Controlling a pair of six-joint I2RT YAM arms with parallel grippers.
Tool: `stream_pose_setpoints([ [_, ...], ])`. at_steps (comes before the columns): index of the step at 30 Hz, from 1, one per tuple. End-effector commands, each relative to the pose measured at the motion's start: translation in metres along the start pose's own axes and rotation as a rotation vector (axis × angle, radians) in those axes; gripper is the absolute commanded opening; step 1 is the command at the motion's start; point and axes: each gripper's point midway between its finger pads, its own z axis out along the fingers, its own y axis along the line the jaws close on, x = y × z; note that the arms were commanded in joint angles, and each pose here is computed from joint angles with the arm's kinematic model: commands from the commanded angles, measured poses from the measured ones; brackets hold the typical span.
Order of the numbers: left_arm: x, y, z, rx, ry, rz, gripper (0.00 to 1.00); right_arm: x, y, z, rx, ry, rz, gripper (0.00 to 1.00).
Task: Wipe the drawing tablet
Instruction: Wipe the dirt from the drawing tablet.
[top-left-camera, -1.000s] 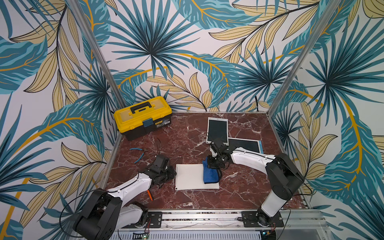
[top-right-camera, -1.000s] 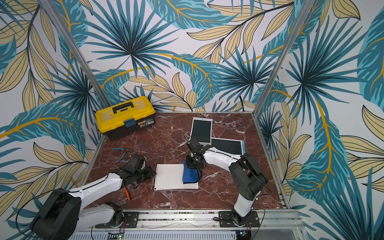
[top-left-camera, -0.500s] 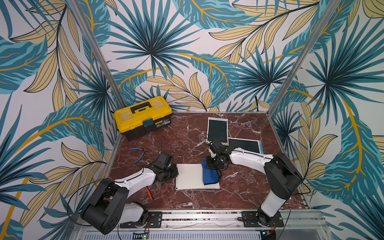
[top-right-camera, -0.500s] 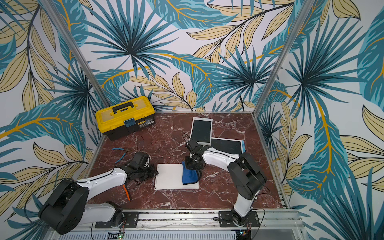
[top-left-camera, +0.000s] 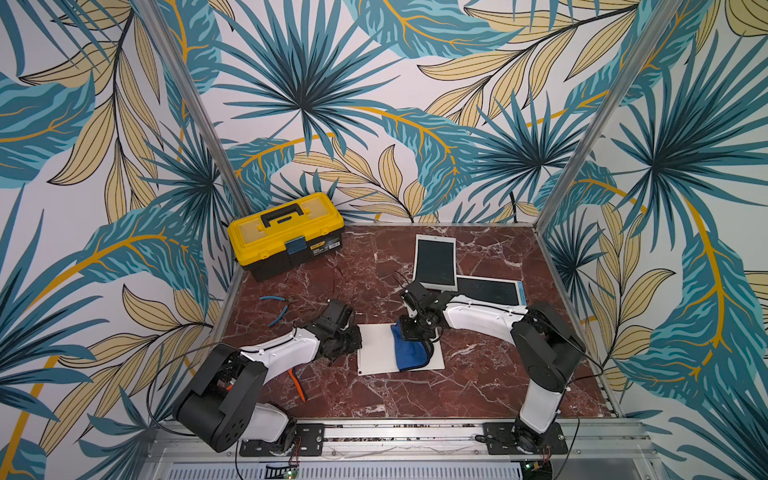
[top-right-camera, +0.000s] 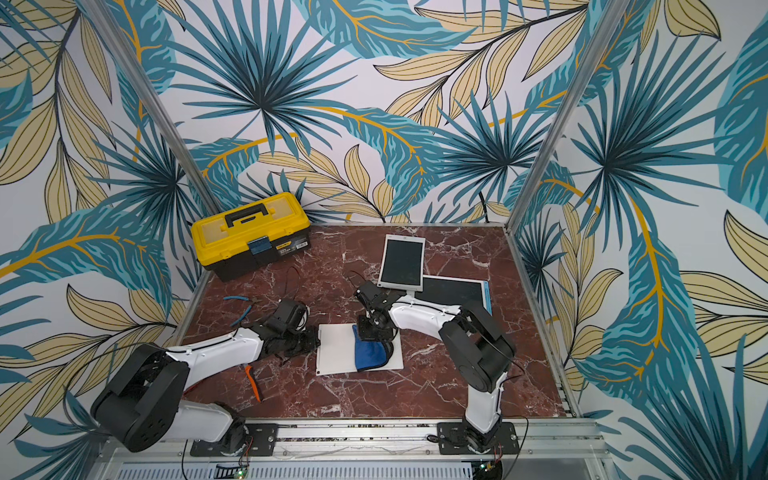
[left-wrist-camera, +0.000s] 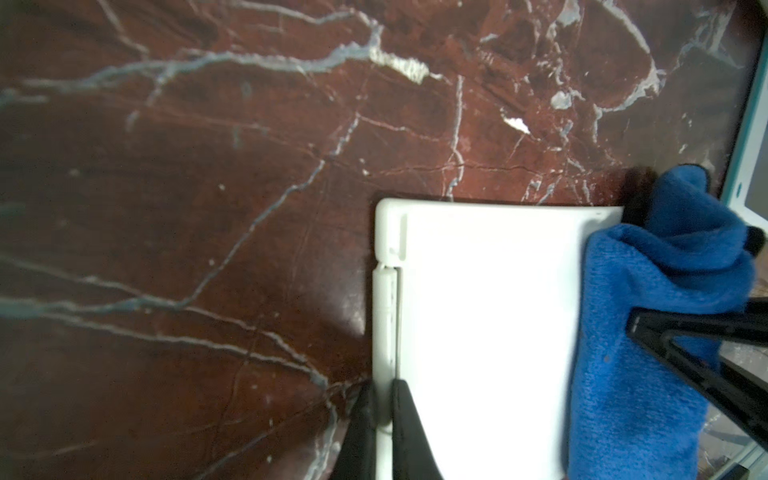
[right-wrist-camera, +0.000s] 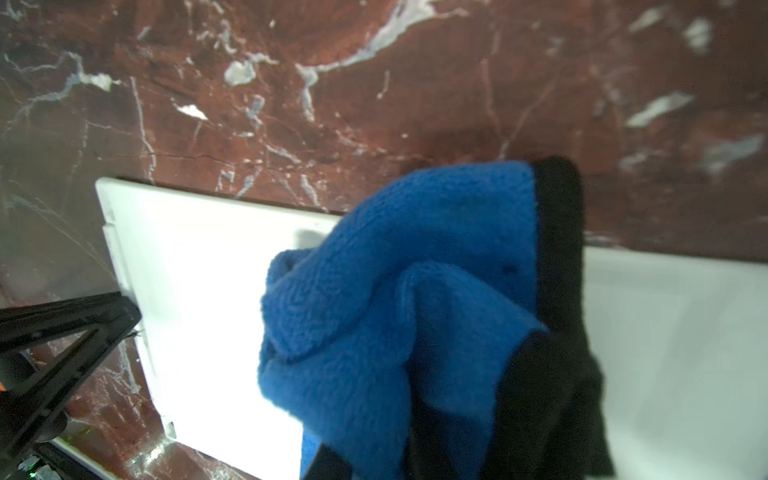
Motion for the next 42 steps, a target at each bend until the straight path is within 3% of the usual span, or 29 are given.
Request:
stream_pose_setpoints([
  [1, 0.031, 0.041, 0.013, -0.156, 0.091, 0.007, 0.09, 0.011, 0.028, 0.024, -0.058, 0.049, -0.001, 0.18],
  [5, 0.032, 0.041, 0.014, -0.154, 0.1, 0.012, 0.1, 0.031, 0.068, 0.05, -0.11, 0.099, -0.037, 0.18],
  [9, 0.034, 0.043, 0.015, -0.16, 0.102, 0.008, 0.1, 0.035, 0.067, 0.059, -0.131, 0.102, -0.004, 0.19],
  [16, 0.034, 0.044, 0.016, -0.167, 0.103, 0.01, 0.1, 0.042, -0.001, 0.031, -0.011, 0.061, 0.029, 0.19],
  [20, 0.034, 0.044, 0.015, -0.162, 0.1, 0.015, 0.1, 0.042, -0.062, 0.009, 0.02, 0.039, 0.14, 0.19],
  [25, 0.034, 0.043, 0.015, -0.159, 0.104, 0.016, 0.1, 0.055, -0.085, -0.002, 0.033, 0.027, 0.18, 0.2],
  [29, 0.035, 0.042, 0.015, -0.152, 0.106, 0.013, 0.1, 0.064, -0.073, 0.009, -0.045, 0.051, 0.22, 0.2],
  [38, 0.034, 0.04, 0.013, -0.144, 0.102, 0.007, 0.1, 0.074, 0.035, 0.05, -0.178, 0.12, 0.066, 0.21],
  [42, 0.035, 0.04, 0.014, -0.144, 0.105, 0.003, 0.1, 0.074, 0.043, 0.055, -0.178, 0.125, 0.056, 0.21],
])
